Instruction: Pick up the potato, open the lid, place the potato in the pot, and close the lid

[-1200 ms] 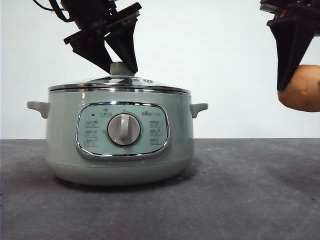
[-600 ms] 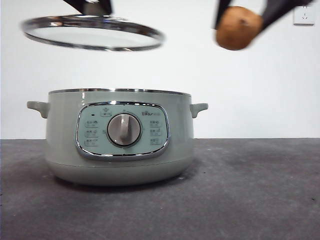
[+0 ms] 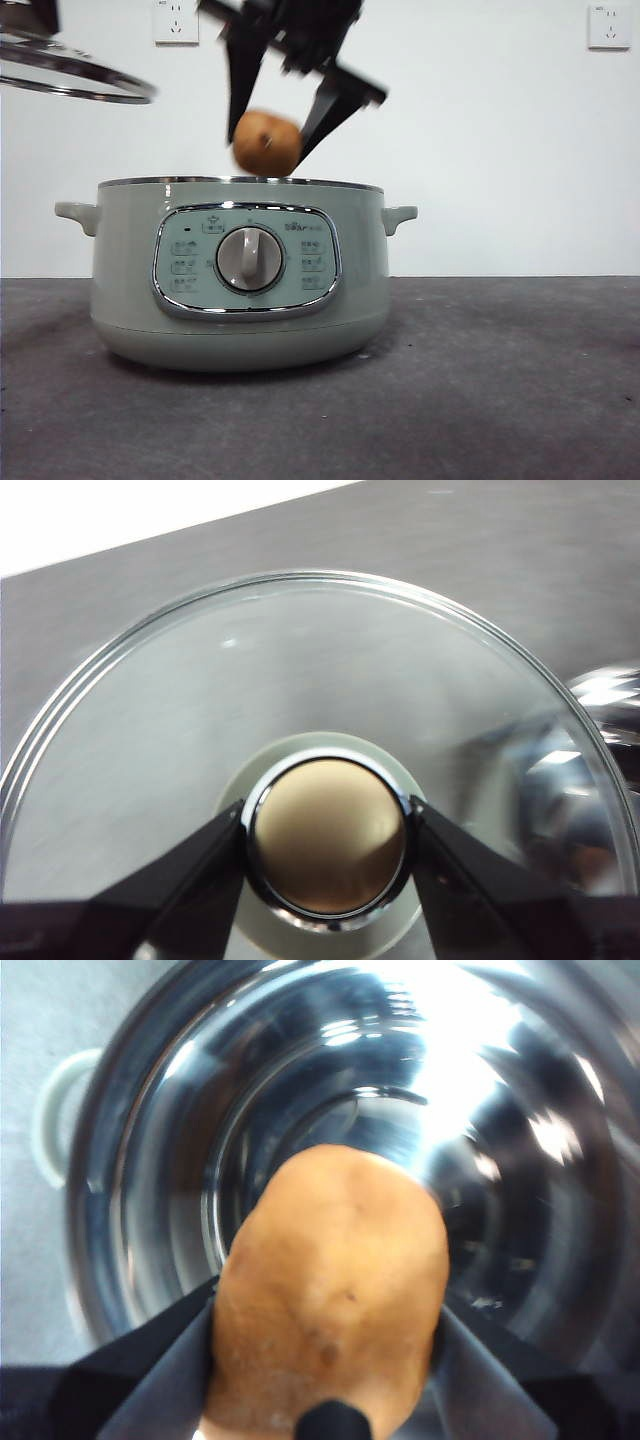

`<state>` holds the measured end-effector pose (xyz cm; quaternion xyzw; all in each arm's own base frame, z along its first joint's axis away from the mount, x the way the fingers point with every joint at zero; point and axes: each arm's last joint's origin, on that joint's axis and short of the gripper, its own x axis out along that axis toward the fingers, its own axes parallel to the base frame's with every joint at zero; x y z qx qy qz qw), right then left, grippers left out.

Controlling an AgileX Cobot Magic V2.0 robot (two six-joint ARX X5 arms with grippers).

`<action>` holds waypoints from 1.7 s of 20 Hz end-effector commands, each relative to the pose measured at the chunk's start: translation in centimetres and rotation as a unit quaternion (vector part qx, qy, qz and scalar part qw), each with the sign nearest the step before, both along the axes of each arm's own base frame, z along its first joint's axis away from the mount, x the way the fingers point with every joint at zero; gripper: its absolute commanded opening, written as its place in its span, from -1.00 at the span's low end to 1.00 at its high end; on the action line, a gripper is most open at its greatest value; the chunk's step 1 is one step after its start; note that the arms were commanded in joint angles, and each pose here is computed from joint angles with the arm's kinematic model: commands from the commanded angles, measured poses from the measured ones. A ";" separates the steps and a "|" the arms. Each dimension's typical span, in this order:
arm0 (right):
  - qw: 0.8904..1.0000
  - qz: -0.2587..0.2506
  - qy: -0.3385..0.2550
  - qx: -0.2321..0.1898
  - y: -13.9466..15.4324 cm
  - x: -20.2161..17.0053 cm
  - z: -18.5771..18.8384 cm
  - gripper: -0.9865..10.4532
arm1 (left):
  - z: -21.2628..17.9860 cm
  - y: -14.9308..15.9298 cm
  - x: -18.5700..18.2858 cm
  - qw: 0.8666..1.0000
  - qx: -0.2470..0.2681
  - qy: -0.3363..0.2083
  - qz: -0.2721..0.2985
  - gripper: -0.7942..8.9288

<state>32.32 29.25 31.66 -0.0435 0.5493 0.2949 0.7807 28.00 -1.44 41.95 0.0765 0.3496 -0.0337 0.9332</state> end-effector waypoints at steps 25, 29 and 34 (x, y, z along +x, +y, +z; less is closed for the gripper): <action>0.996 0.002 0.005 -0.093 5.1 0.7 -7.9 0.61 | 0.8 3.3 -0.2 0.998 -0.047 -0.029 0.022 -0.86; 0.995 0.012 -0.013 -0.094 4.5 0.1 -3.2 0.60 | 0.7 3.1 -0.3 0.998 -0.057 -0.017 0.017 -0.86; 0.992 0.032 -0.064 -0.103 2.4 -1.7 2.3 0.60 | 0.4 0.4 -0.1 0.998 -0.059 -0.005 -0.030 -0.86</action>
